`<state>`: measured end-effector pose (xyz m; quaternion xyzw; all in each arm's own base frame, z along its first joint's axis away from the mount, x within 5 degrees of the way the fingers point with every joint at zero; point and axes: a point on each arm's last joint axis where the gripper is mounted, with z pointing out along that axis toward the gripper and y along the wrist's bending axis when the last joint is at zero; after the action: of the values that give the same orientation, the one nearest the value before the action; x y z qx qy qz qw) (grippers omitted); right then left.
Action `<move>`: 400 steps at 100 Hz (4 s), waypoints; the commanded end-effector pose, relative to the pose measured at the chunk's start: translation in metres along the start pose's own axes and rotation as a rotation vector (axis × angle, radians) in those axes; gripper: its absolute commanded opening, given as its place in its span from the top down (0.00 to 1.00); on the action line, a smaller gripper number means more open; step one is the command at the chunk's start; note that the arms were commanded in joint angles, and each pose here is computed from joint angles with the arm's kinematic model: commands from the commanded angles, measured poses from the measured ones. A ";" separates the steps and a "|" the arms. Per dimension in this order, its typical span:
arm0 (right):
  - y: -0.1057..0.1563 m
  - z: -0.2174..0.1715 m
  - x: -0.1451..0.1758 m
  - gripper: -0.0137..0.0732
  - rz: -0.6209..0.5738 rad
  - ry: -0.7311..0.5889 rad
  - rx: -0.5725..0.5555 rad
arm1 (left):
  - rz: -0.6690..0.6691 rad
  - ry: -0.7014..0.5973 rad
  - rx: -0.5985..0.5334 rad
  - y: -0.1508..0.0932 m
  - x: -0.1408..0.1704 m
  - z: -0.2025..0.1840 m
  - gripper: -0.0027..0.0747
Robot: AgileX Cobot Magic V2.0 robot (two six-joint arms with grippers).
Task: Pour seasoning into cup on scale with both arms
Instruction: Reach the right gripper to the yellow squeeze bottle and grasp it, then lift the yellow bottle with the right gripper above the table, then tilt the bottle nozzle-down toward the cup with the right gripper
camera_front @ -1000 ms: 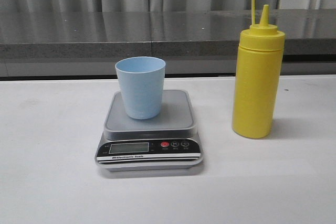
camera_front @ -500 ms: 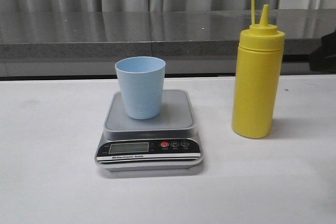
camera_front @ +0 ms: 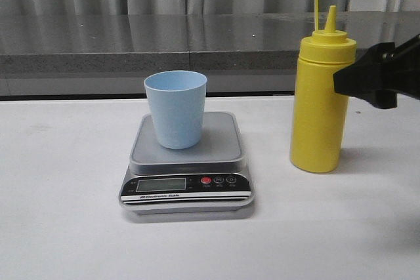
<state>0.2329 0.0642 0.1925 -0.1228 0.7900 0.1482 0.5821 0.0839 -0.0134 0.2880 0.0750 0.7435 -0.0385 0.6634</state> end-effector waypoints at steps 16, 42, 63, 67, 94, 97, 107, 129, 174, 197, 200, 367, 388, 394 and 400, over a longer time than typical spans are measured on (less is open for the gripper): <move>0.003 0.013 -0.004 0.17 0.004 -0.135 -0.064 | -0.004 -0.108 -0.006 0.001 -0.016 -0.001 0.99; 0.001 0.020 0.003 0.17 -0.014 -0.137 -0.067 | -0.004 -0.108 -0.006 0.001 -0.016 -0.001 0.99; 0.000 0.026 0.006 0.17 -0.015 -0.135 -0.071 | -0.004 -0.108 -0.006 0.001 -0.016 -0.001 0.99; 0.000 0.027 0.006 0.17 -0.015 -0.140 -0.073 | -0.004 -0.108 -0.006 0.001 -0.016 -0.001 0.99; -0.002 0.041 0.002 0.17 -0.016 -0.156 -0.076 | -0.004 -0.108 -0.006 0.001 -0.016 -0.001 0.99; -0.003 0.043 0.001 0.17 -0.016 -0.158 -0.076 | -0.004 -0.108 -0.006 0.001 -0.016 -0.001 0.99; -0.004 0.050 0.000 0.17 -0.017 -0.162 -0.076 | -0.004 -0.108 -0.006 0.001 -0.016 -0.001 0.99; -0.007 0.066 -0.005 0.17 -0.021 -0.177 -0.078 | -0.004 -0.108 -0.006 0.001 -0.016 -0.001 0.99; -0.007 0.074 -0.007 0.54 -0.026 -0.217 -0.099 | -0.004 -0.108 -0.006 0.001 -0.016 -0.001 0.99; -0.001 0.070 -0.016 0.70 -0.058 -0.294 -0.161 | -0.004 -0.108 -0.006 0.001 -0.016 -0.001 0.99; 0.001 0.069 -0.018 0.70 -0.072 -0.288 -0.174 | -0.004 -0.108 -0.006 0.001 -0.016 -0.001 0.99; 0.096 0.109 -0.107 0.70 -1.452 0.359 0.190 | -0.004 -0.108 -0.006 0.001 -0.016 -0.001 0.99; 0.096 0.110 -0.111 0.70 -1.542 0.332 0.216 | -0.004 -0.108 -0.006 0.001 -0.016 -0.001 0.99; 0.096 0.110 -0.112 0.70 -1.562 0.323 0.220 | -0.004 -0.108 -0.006 0.001 -0.016 -0.001 0.99; 0.098 0.110 -0.112 0.70 -1.575 0.317 0.222 | -0.004 -0.108 -0.006 0.001 -0.016 -0.001 0.99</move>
<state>0.3275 0.1997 0.2470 -0.6180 0.5852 -0.3654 0.3770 0.0839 -0.0134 0.2880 0.0750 0.7435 -0.0385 0.6634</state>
